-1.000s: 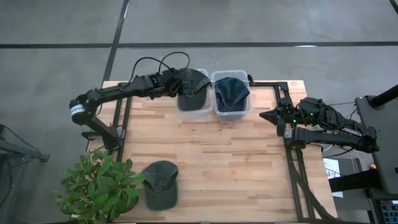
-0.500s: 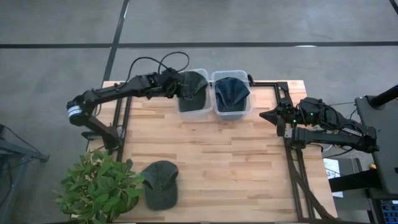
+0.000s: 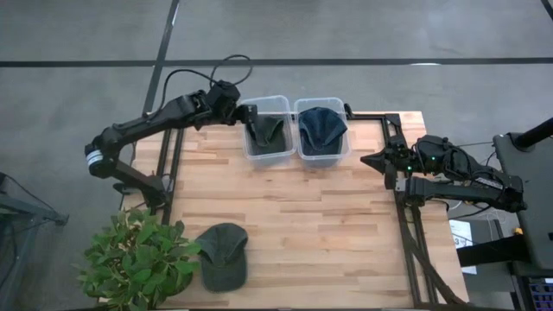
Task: Pick & Place hat
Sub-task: Put the green cap into the left transparent bin
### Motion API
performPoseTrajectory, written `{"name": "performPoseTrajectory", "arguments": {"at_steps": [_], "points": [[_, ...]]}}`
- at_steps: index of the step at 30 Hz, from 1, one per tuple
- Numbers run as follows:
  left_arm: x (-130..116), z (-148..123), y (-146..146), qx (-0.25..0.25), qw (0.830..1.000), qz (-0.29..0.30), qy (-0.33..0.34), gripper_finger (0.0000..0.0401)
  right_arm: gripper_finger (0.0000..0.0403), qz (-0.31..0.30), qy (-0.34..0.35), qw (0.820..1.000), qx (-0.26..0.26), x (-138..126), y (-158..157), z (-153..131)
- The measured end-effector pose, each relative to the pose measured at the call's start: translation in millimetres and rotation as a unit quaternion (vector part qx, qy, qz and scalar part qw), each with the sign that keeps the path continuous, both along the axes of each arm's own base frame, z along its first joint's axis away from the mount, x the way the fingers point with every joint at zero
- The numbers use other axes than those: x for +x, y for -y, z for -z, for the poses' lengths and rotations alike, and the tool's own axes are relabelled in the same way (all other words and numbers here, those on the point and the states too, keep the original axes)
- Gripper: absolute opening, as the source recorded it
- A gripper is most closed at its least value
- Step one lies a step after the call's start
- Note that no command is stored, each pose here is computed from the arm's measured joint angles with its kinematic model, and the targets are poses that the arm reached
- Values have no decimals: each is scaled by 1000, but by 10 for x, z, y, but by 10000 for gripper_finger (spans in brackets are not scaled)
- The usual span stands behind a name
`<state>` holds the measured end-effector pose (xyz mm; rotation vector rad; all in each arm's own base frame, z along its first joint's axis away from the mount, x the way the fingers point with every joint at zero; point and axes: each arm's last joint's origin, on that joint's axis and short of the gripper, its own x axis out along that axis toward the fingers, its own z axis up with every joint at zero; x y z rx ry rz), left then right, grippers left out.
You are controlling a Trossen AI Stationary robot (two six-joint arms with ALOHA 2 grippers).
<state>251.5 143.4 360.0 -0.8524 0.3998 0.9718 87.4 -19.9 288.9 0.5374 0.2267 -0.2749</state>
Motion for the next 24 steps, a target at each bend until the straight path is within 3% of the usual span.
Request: {"name": "performPoseTrajectory", "arguments": {"at_steps": [3,5,11,18,21,24], "points": [[54,-53,83,-29,997,65,30,161,9,0,0,1000,0,1,0,0],[93,-95,185,-51,988,138,47,161,9,0,0,1000,0,0,0,0],[257,-195,665,-130,935,316,94,161,9,0,-1,1000,-1,0,0,1],[346,-165,1234,-165,901,393,77,161,9,-1,-1,1000,-3,0,0,1],[337,-127,1369,-177,904,386,55,161,9,-1,-2,1000,-3,0,-1,1],[295,-34,1444,-207,917,340,19,161,9,-2,-2,1000,-3,0,0,2]]}}
